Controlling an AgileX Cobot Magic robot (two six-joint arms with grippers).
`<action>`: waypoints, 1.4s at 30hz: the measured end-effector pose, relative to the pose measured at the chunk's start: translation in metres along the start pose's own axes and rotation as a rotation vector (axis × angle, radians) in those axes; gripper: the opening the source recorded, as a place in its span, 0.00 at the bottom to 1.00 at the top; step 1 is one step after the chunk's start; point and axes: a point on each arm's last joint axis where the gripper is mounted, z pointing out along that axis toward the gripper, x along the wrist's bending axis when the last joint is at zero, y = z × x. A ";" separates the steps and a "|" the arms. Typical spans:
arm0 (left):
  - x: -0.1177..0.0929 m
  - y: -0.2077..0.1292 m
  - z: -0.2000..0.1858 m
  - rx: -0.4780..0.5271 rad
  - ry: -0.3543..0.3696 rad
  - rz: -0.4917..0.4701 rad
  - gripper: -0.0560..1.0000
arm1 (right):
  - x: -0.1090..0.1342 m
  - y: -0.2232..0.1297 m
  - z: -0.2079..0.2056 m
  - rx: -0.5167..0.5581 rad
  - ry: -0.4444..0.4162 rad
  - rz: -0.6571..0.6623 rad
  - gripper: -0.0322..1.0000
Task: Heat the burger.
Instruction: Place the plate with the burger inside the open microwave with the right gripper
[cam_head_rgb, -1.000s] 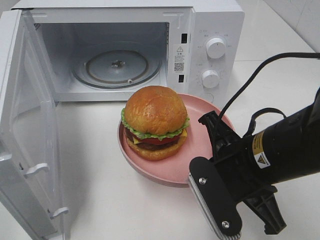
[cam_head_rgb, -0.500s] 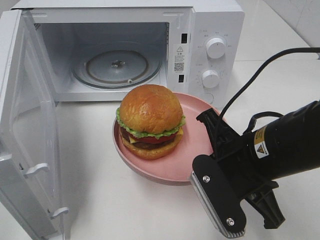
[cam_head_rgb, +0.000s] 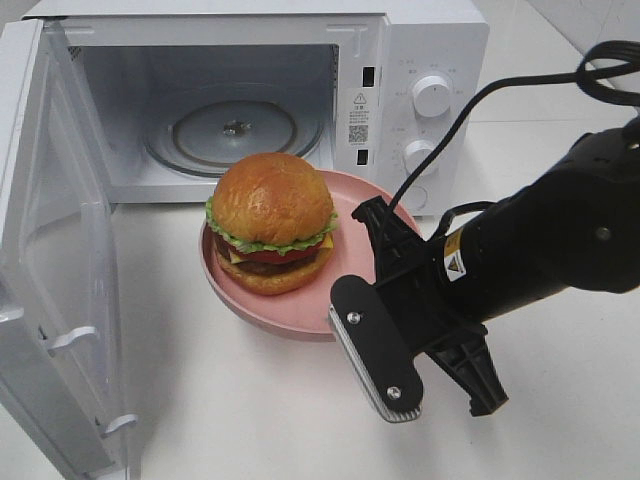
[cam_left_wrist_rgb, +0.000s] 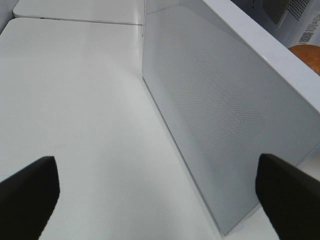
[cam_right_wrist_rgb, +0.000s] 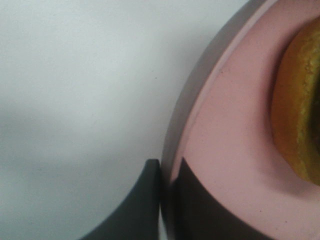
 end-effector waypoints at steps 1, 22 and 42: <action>0.000 0.000 0.000 0.000 0.000 0.000 0.99 | 0.000 0.000 0.000 0.000 0.000 0.000 0.07; 0.000 0.000 0.000 0.000 0.000 0.000 0.99 | -0.052 0.007 0.033 0.016 -0.035 0.002 0.07; 0.000 0.000 0.000 0.000 0.000 0.000 0.99 | -0.111 0.012 0.061 0.065 -0.050 0.084 0.07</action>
